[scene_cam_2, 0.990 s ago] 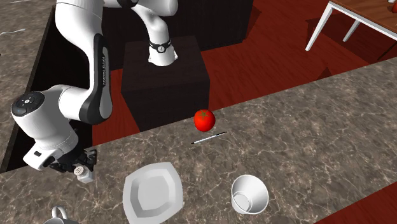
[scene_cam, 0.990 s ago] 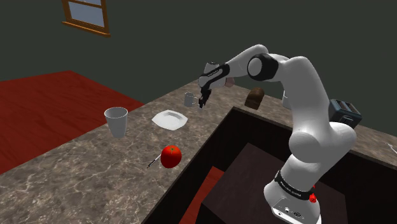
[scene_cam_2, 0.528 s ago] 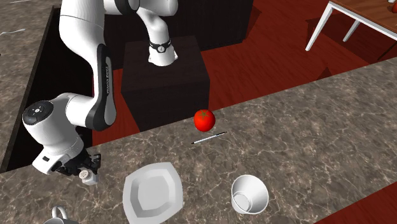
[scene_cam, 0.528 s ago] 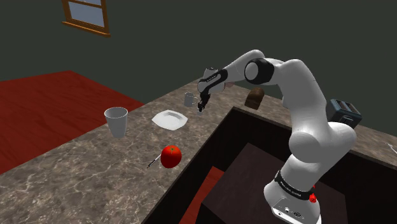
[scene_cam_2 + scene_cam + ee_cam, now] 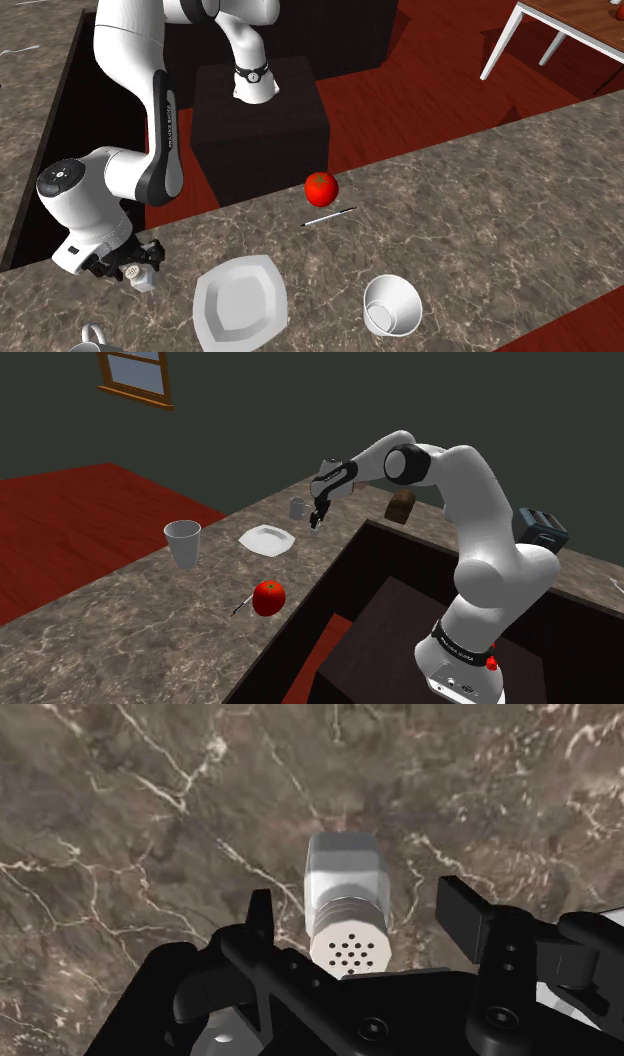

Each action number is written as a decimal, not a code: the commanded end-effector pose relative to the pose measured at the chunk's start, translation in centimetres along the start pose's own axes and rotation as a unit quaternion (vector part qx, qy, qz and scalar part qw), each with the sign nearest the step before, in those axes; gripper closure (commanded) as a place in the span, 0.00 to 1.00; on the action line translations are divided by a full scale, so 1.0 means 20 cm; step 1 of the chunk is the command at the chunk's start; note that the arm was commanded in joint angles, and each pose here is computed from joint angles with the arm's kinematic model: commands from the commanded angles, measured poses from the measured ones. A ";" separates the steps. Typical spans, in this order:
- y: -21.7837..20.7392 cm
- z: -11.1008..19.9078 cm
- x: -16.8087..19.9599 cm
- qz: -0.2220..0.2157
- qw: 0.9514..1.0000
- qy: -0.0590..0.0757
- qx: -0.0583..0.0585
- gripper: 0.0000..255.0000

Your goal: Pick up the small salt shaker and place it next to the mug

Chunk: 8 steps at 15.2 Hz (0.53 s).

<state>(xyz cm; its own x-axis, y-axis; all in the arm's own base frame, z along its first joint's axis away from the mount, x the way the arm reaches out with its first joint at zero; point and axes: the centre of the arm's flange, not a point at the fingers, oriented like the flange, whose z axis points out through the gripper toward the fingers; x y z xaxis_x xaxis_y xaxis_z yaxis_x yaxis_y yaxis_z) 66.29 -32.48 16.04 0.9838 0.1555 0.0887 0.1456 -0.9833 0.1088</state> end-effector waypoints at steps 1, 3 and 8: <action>0.00 0.00 0.00 0.000 1.000 0.000 0.000 0.00; 0.00 0.00 0.00 0.000 1.000 0.000 0.000 0.00; 0.00 -0.25 0.00 0.000 1.000 0.000 0.000 0.00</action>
<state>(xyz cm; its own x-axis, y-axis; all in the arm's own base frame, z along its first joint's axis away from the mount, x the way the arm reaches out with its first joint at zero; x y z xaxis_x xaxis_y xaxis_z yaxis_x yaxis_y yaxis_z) 66.02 -32.06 19.85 0.9838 0.1557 0.0890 0.1458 -0.9833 0.1093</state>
